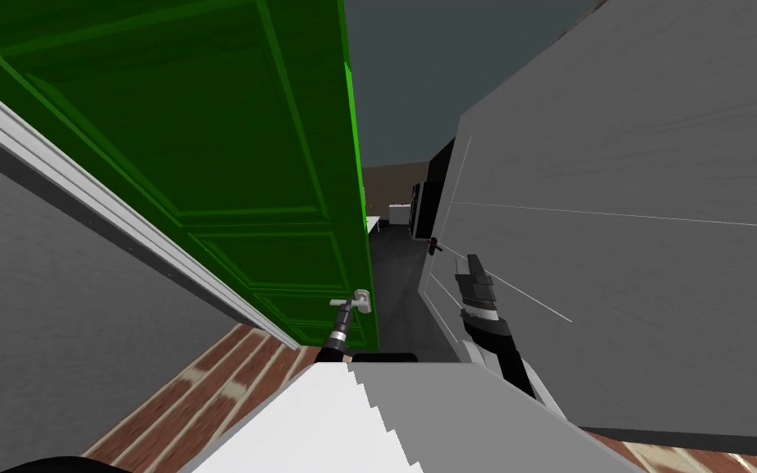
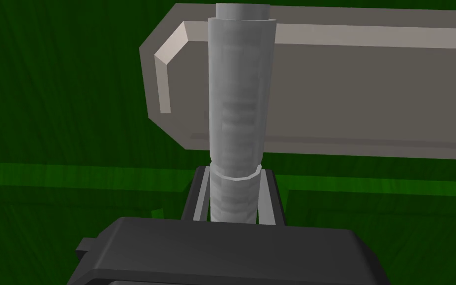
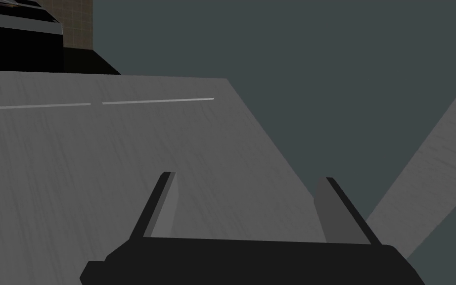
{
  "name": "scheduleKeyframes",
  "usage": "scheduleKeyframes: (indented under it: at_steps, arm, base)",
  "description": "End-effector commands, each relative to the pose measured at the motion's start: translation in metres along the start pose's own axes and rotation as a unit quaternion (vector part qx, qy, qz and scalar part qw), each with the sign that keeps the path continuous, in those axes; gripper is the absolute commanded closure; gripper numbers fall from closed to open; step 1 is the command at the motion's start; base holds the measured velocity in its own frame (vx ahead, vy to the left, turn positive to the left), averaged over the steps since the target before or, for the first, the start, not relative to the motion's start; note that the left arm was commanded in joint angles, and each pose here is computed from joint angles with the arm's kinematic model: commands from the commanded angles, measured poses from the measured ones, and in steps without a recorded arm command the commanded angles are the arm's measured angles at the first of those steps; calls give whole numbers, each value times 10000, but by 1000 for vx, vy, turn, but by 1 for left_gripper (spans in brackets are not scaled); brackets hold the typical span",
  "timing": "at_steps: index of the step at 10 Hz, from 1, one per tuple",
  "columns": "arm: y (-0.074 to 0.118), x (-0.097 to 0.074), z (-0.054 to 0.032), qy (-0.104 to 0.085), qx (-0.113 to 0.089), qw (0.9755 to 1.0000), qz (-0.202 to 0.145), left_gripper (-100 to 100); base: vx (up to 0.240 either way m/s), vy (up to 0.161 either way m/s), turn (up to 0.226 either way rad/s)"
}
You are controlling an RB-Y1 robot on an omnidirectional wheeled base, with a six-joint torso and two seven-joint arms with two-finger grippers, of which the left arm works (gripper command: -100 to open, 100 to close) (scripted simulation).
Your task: Push the door open
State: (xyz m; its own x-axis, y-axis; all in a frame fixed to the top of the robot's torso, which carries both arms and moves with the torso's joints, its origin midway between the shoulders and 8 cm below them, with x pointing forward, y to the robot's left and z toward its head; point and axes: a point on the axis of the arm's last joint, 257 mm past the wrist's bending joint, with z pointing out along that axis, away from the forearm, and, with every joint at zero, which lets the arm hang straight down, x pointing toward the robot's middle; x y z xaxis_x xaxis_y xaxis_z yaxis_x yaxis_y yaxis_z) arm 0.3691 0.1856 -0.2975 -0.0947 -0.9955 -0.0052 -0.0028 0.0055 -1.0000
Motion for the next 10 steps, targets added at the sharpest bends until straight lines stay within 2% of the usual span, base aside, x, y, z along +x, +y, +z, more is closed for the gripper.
scheduleKeyframes:
  at_steps: [1,10]
  arm:
    - [-79,-129,65,-127,93,9999,50,100]
    - [-80,-503,210,-584,82,9982,92,100]
  base:
    - [158,-65,69]
    - [106,-67,59]
